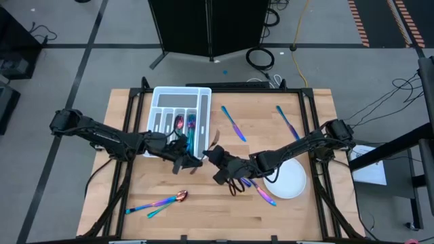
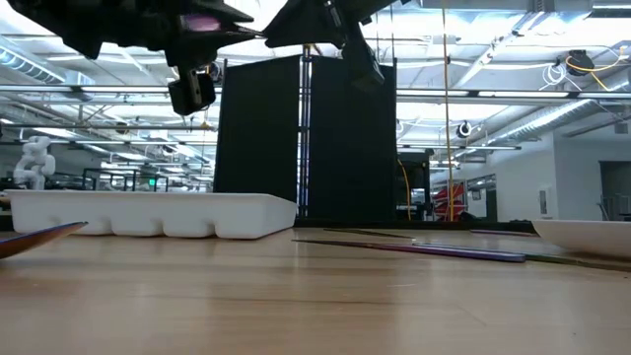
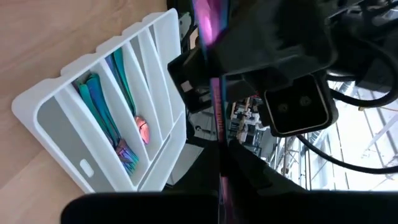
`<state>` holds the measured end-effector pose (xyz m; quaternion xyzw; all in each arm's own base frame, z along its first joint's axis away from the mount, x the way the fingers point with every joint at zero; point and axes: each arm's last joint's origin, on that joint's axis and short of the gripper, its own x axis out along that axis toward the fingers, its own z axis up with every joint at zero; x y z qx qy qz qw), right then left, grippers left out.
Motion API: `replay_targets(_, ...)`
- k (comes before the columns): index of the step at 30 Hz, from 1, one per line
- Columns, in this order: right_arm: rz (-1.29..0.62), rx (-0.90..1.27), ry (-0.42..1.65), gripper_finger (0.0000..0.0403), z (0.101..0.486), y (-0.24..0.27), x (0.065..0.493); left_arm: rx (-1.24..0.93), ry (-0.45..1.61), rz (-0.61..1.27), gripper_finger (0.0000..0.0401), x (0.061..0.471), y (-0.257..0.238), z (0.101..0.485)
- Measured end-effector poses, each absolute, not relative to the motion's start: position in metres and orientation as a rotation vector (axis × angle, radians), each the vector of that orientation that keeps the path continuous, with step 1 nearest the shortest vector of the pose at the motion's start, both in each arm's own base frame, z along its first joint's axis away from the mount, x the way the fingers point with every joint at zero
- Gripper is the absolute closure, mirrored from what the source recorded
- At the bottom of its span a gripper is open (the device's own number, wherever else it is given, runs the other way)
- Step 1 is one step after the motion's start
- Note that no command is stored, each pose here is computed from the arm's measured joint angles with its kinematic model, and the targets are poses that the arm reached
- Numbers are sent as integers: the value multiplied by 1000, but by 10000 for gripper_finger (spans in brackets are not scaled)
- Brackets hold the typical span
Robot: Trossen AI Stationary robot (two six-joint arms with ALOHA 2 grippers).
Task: Sort silverware
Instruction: Put the iridescent fork into the white silverware tray
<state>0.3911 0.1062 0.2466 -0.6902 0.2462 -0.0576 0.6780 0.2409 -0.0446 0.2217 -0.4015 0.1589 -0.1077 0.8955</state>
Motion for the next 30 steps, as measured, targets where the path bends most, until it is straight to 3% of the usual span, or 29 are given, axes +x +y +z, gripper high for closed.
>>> replay_targets(3, -127, -1551, 549, 400, 247, 107, 391, -798, 346, -220, 389, 240, -44, 219)
replay_targets(10, -133, -1539, 546, 383, 247, 108, 391, -761, 355, -177, 397, 240, -43, 217)
replay_targets(16, -182, -1462, 491, 339, 255, 116, 388, -710, 320, -143, 398, 241, -40, 218)
replay_targets(25, -116, -1078, 431, 281, 288, 130, 352, -638, 263, -62, 399, 233, -17, 229)
replay_targets(30, 61, -667, 467, 276, 310, 107, 325, -549, 166, -75, 399, 216, 0, 251)
